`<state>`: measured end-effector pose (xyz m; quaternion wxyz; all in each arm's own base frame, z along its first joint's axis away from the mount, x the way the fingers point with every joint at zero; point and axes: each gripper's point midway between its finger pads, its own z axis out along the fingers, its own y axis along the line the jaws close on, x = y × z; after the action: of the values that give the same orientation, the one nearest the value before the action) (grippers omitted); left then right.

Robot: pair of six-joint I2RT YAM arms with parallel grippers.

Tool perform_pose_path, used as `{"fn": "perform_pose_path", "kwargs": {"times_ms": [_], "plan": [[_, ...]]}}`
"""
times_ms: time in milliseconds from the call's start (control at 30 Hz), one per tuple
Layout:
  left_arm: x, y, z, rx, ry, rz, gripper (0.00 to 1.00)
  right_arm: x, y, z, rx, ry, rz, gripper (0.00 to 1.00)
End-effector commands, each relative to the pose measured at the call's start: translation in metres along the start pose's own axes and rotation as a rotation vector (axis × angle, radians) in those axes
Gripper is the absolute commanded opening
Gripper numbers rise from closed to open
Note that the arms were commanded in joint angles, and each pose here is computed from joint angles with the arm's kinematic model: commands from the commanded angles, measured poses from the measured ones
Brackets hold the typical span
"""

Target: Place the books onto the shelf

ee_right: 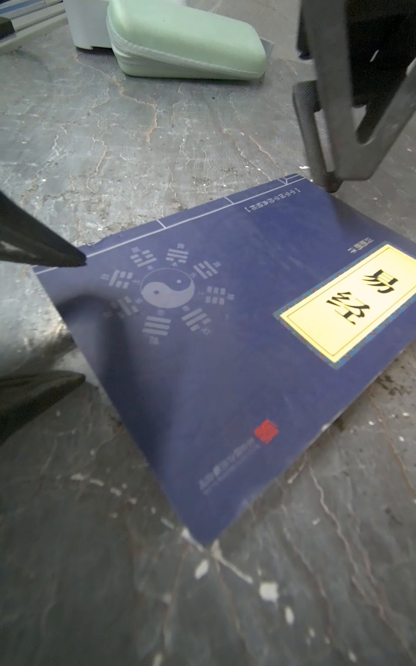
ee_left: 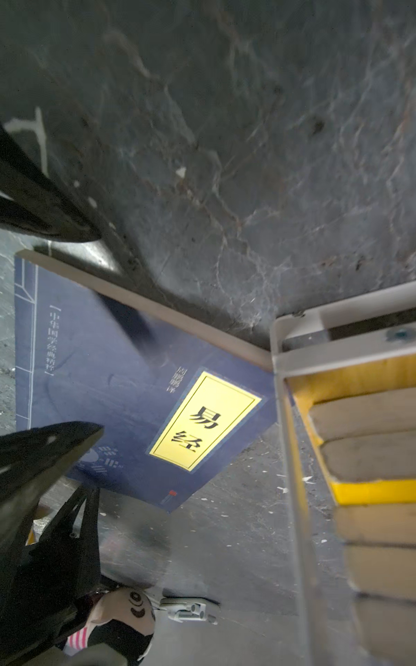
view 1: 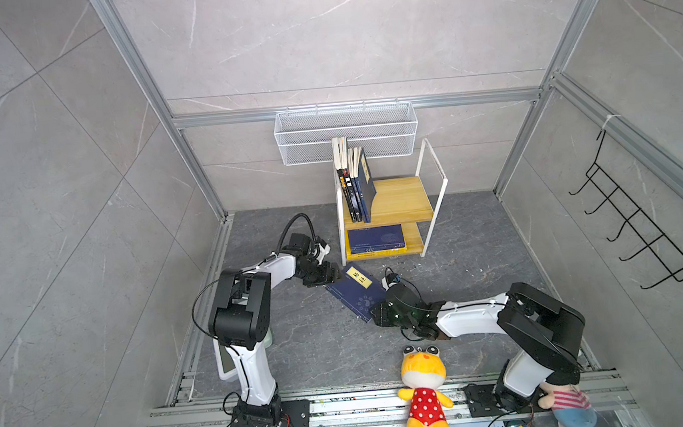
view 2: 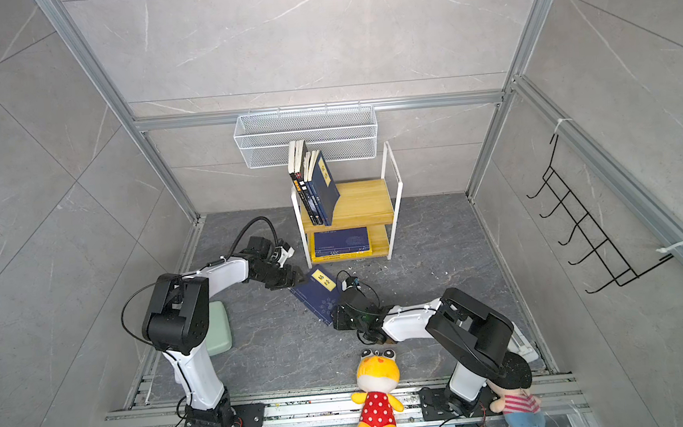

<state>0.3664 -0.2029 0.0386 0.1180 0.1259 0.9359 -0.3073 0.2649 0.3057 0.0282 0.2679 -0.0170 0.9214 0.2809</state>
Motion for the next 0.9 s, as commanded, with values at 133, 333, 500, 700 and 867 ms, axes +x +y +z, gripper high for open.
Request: {"fn": "perform_pose_path", "kwargs": {"times_ms": [133, 333, 500, 700, 867], "plan": [[0.038, -0.029, -0.008, 0.055, 0.068, -0.023, 0.68, 0.018, -0.030, 0.001, 0.079, 0.075, 0.012, 0.49], [0.081, -0.055, -0.017, 0.112, 0.048, -0.022, 0.67, 0.025, -0.041, -0.008, 0.101, 0.096, 0.003, 0.50], [0.122, -0.053, -0.010, 0.125, 0.048, -0.075, 0.69, 0.033, -0.046, -0.002, 0.119, 0.130, -0.012, 0.49], [0.105, -0.035, -0.020, 0.012, -0.078, -0.069, 0.76, 0.037, -0.051, 0.004, 0.125, 0.131, 0.000, 0.49], [0.084, -0.019, -0.020, -0.030, -0.114, -0.142, 0.76, 0.037, -0.049, 0.005, 0.107, 0.122, 0.013, 0.49]]}}
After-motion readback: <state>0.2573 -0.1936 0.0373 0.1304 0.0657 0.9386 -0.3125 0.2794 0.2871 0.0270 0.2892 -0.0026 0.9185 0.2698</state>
